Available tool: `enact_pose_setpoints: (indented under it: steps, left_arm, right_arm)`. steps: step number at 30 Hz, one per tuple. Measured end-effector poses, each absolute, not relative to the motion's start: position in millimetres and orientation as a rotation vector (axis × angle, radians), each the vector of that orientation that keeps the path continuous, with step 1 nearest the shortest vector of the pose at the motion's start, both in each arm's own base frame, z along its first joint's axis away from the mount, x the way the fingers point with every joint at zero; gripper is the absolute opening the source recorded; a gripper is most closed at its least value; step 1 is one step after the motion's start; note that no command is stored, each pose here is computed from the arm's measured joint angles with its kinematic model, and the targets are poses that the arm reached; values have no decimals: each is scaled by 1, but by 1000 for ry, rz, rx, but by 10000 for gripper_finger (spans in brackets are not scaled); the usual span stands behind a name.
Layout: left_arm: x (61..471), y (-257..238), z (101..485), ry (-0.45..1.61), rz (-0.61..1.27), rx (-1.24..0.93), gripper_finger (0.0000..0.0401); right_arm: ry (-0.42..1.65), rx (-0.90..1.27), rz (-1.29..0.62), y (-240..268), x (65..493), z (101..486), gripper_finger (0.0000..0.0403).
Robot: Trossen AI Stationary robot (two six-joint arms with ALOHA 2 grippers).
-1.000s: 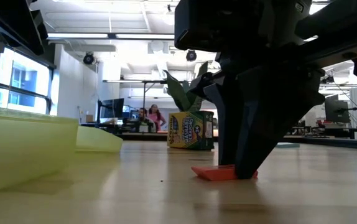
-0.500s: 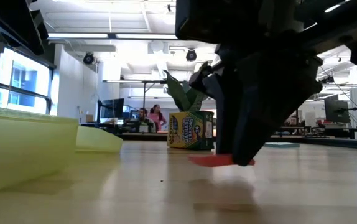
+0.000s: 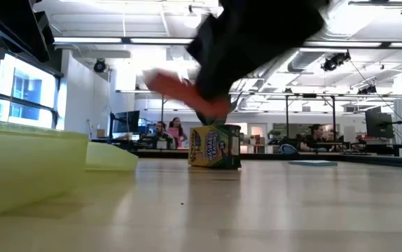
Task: Pack school essentials
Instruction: Put the orange eraser into the yellow supply box
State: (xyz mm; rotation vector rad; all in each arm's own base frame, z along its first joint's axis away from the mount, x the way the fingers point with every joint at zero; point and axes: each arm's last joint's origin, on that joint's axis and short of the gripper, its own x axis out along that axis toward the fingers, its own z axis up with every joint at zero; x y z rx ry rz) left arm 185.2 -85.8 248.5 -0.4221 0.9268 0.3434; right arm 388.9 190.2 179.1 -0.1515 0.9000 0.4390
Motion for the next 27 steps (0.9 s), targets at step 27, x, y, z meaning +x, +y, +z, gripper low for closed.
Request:
enact_pose_setpoints:
  steps: [27]
  left_arm:
    - [185, -85, 249, 914, 357, -414, 62]
  right_arm:
    - [311, -50, 371, 176, 442, 198, 69]
